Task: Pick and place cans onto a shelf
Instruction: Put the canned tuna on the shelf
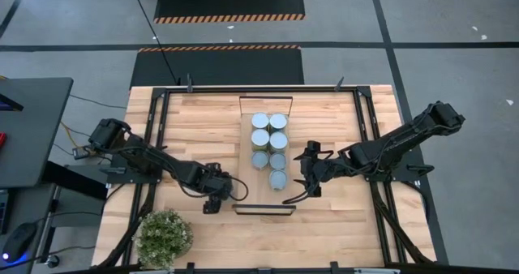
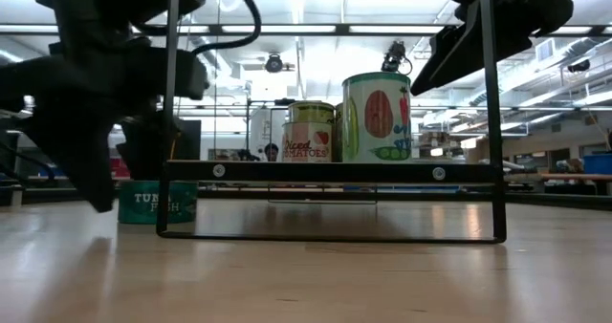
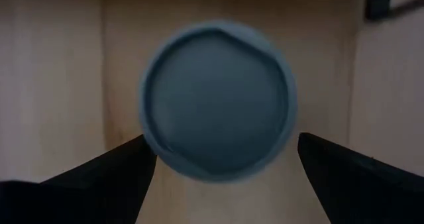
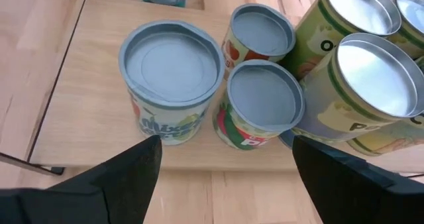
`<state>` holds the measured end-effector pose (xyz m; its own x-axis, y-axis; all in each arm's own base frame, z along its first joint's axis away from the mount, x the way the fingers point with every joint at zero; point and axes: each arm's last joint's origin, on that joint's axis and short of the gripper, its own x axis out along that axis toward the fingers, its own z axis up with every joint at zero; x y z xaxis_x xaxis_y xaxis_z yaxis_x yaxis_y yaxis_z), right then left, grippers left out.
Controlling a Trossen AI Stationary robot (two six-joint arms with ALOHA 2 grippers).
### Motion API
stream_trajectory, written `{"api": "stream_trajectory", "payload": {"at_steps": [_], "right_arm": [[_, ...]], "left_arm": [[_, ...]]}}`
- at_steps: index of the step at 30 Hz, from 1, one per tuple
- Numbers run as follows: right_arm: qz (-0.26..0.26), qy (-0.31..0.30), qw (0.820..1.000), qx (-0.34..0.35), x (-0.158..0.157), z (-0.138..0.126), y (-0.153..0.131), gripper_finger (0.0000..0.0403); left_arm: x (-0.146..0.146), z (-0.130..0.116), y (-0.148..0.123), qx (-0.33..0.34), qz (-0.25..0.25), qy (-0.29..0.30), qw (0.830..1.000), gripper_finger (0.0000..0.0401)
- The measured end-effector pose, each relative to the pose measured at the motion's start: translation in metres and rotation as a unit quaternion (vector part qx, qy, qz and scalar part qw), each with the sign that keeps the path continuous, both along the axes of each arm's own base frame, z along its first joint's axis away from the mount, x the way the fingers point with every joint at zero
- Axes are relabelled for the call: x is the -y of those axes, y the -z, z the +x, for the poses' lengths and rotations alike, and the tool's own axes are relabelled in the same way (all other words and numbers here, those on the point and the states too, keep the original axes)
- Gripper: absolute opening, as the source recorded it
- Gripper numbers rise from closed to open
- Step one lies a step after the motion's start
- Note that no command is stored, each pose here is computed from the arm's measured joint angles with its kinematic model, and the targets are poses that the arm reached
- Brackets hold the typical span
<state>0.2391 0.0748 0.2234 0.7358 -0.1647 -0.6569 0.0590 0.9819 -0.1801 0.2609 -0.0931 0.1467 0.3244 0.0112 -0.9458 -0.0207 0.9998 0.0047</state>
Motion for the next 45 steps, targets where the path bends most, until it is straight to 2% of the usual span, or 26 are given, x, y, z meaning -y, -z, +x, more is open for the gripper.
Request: {"api": "stream_trajectory", "payload": {"at_steps": [8, 13, 16, 22, 25, 30, 34, 37, 42, 45], "right_arm": [[0.001, -0.001, 1.000, 0.003, 0.000, 0.000, 0.000, 0.0348], [0.001, -0.001, 1.000, 0.005, -0.001, 0.001, -0.001, 0.0348], [0.002, -0.002, 1.000, 0.006, -0.001, 0.001, -0.001, 0.0348], [0.004, -0.001, 1.000, 0.009, -0.001, 0.001, -0.001, 0.0348], [0.004, -0.001, 1.000, 0.009, -0.001, 0.001, -0.001, 0.0348], [0.004, -0.001, 1.000, 0.009, -0.001, 0.001, -0.001, 0.0348], [0.004, 0.000, 1.000, 0.010, 0.000, 0.001, -0.001, 0.0348], [0.006, 0.004, 1.000, 0.014, 0.001, 0.002, -0.002, 0.0348], [0.010, 0.008, 1.000, 0.016, 0.004, 0.004, -0.002, 0.0348], [0.018, 0.003, 1.000, 0.017, 0.003, 0.006, -0.001, 0.0348]], "left_arm": [[-0.001, 0.008, -0.001, 0.046, 0.007, -0.035, 0.998, 0.0370], [-0.004, 0.005, 0.005, 0.046, 0.015, -0.041, 0.998, 0.0368], [-0.005, 0.002, 0.009, 0.043, 0.015, -0.041, 0.998, 0.0351], [-0.005, 0.005, 0.007, 0.063, 0.014, -0.046, 0.997, 0.0290], [-0.005, 0.004, 0.006, 0.060, 0.017, -0.042, 0.997, 0.0283], [-0.014, -0.003, -0.017, 0.075, 0.014, -0.050, 0.996, 0.0284], [-0.026, -0.004, -0.042, 0.113, -0.008, -0.091, 0.989, 0.0295], [-0.036, -0.001, -0.048, 0.132, -0.027, -0.117, 0.984, 0.0295], [-0.047, 0.007, -0.051, 0.149, -0.073, -0.123, 0.978, 0.0295], [-0.048, 0.012, -0.063, 0.155, -0.069, -0.105, 0.980, 0.0295]]}}
